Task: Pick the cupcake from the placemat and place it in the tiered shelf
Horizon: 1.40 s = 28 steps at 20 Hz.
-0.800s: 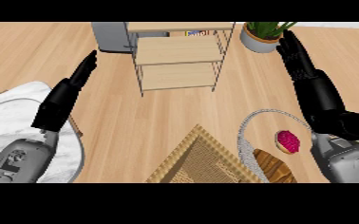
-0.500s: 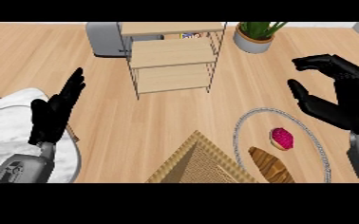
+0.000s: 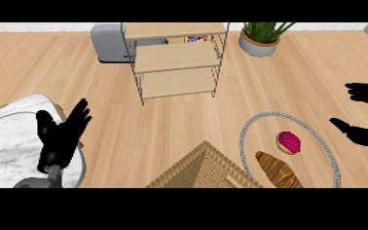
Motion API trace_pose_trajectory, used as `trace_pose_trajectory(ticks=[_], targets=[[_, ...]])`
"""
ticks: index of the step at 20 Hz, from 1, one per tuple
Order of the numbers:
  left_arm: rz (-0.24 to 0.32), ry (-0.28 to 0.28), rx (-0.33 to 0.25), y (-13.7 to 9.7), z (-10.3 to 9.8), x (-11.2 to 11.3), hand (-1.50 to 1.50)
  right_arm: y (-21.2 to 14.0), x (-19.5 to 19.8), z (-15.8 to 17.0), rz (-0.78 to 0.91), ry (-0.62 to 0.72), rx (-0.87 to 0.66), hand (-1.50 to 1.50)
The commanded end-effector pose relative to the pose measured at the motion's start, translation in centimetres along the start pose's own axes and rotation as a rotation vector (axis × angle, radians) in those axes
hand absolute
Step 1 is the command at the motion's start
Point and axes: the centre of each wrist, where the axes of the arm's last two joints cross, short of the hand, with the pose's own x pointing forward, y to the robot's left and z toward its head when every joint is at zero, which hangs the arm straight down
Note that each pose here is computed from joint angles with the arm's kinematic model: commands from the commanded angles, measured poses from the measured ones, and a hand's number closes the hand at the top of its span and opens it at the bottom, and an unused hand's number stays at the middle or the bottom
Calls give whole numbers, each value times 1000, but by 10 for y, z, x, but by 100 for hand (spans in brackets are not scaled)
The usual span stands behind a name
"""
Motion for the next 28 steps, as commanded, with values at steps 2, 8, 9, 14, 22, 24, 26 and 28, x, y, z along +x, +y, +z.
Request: trace_pose_trajectory(ticks=[2, 8, 9, 14, 22, 24, 26, 28], targets=[[46, 44, -9, -5, 0, -4, 0, -25, -14, 12, -9, -15, 148, -150], [48, 56, -12, 0, -2, -3, 0, -60, 0, 12, 30, -29, 338, -150], [53, 66, -10, 0, -1, -6, 0, -62, 0, 14, 58, -14, 369, -150], [51, 62, -29, -3, -1, -4, 0, -78, 20, 9, 185, 45, 451, -150], [31, 40, -26, 3, -2, 1, 0, -64, 45, 1, 304, 120, 364, -150], [49, 64, -56, -11, 0, -7, 0, -55, 49, -3, 344, 168, 355, -150], [44, 50, -38, 4, -5, 3, 0, -47, 51, -1, 352, 191, 364, -150], [41, 41, -28, 4, -4, 4, 0, -38, 57, -3, 387, 234, 379, -150]])
